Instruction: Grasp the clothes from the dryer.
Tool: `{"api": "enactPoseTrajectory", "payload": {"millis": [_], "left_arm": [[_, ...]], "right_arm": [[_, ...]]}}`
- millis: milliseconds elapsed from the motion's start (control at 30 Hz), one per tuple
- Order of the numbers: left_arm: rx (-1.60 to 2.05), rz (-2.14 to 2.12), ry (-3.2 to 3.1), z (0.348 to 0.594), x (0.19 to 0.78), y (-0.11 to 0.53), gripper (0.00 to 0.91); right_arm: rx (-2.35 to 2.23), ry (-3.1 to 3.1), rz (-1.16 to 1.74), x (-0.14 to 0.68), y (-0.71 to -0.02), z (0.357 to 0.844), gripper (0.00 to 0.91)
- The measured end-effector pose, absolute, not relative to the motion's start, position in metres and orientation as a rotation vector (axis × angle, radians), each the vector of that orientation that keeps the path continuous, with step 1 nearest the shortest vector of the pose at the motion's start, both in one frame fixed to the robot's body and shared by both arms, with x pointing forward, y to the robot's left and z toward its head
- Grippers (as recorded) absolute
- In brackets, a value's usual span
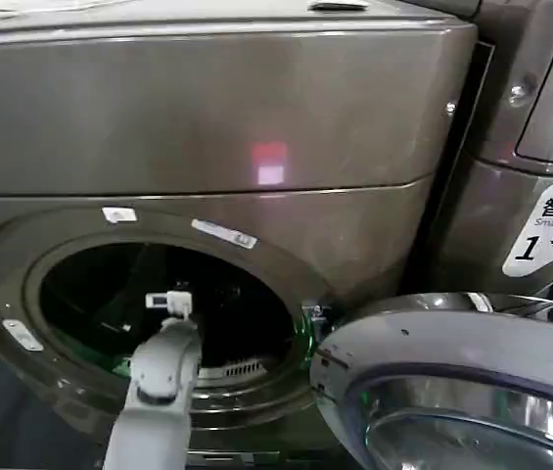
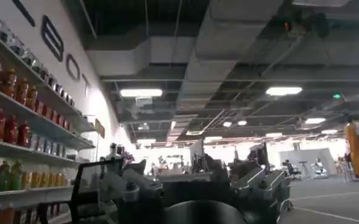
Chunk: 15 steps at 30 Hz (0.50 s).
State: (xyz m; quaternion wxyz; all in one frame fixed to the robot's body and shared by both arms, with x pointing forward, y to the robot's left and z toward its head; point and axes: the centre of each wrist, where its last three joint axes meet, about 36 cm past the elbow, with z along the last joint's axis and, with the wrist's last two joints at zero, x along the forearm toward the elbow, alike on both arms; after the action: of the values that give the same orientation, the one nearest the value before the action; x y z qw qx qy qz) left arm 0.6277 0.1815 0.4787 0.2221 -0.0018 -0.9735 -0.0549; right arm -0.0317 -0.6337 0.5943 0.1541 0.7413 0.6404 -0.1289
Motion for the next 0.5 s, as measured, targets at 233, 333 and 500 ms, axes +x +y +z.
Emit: {"api": "enactPoseTrajectory", "payload": {"millis": [233, 333, 500], "left_arm": [[0.020, -0.175, -2.694, 0.480, 0.649, 0.185, 0.907], [0.022, -0.190, -2.695, 0.481, 0.657, 0.186, 0.907], [-0.008, -0.296, -2.704, 0.480, 0.667, 0.188, 0.907]], "right_arm": [[2.125, 1.840, -0.369, -0.030, -0.635, 0.592, 0.907], [2.126, 1.840, -0.370, -0.030, -0.635, 0.592, 0.907], [2.123, 1.843, -0.372, -0.029, -0.635, 0.592, 0.907]]}}
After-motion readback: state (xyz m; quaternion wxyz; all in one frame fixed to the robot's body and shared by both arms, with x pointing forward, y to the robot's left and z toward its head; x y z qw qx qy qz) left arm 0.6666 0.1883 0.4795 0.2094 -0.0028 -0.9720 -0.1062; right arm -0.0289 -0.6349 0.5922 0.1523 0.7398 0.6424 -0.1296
